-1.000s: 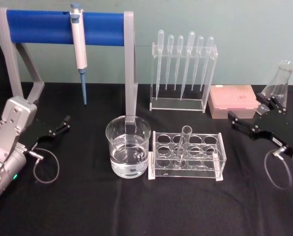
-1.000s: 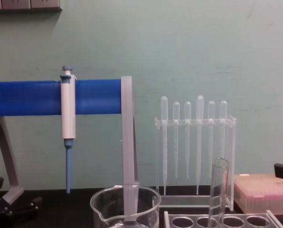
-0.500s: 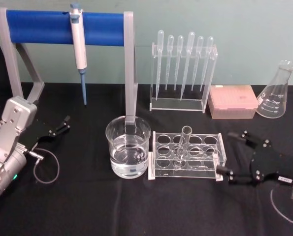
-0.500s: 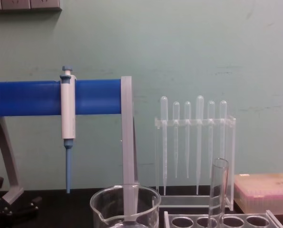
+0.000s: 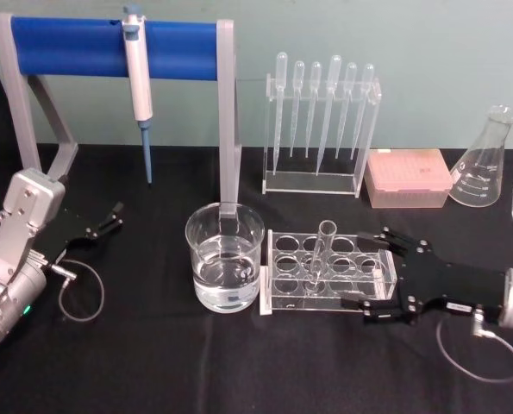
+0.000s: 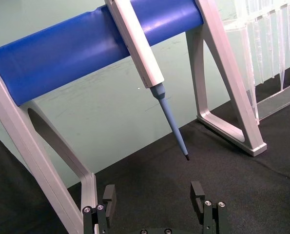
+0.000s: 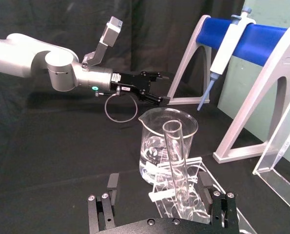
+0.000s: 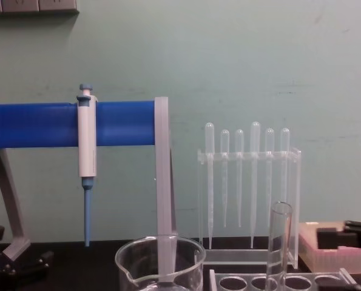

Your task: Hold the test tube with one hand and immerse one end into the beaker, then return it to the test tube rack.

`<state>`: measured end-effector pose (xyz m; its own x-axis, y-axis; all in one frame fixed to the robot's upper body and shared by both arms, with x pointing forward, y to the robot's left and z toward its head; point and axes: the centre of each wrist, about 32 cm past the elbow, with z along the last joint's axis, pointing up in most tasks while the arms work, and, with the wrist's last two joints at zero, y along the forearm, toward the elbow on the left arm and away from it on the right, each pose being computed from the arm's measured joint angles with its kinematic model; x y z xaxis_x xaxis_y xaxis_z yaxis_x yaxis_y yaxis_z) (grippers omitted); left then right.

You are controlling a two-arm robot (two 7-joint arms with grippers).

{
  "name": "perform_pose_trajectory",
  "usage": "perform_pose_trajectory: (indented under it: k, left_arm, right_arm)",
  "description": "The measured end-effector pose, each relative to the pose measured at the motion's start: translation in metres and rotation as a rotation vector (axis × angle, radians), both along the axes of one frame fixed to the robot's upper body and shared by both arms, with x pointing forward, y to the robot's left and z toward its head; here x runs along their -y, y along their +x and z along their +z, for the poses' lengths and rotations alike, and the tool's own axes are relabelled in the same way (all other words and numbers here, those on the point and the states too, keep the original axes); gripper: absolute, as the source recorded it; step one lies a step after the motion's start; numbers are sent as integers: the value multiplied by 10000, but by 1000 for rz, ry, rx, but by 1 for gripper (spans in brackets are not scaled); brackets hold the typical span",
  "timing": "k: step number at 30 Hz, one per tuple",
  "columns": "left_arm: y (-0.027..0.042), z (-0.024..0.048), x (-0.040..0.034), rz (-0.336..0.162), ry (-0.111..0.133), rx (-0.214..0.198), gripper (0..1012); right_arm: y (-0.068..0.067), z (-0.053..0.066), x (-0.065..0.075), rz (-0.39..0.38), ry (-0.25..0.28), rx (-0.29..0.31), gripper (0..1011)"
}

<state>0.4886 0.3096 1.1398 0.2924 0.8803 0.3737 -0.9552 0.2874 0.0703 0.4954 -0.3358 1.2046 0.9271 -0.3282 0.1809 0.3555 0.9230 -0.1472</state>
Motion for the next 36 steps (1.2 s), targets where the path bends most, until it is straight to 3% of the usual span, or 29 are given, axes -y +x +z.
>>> perform_pose_trajectory:
  k: [8, 19, 36]
  left_arm:
    - [0, 0, 0, 0, 0, 0, 1000]
    - [0, 0, 0, 0, 0, 0, 1000]
    - [0, 0, 0, 0, 0, 0, 1000]
  right_arm:
    - [166, 8, -163, 7, -13, 5, 1002]
    - [330, 3, -274, -3, -15, 8, 1002]
    - [392, -10, -340, -6, 8, 16, 995]
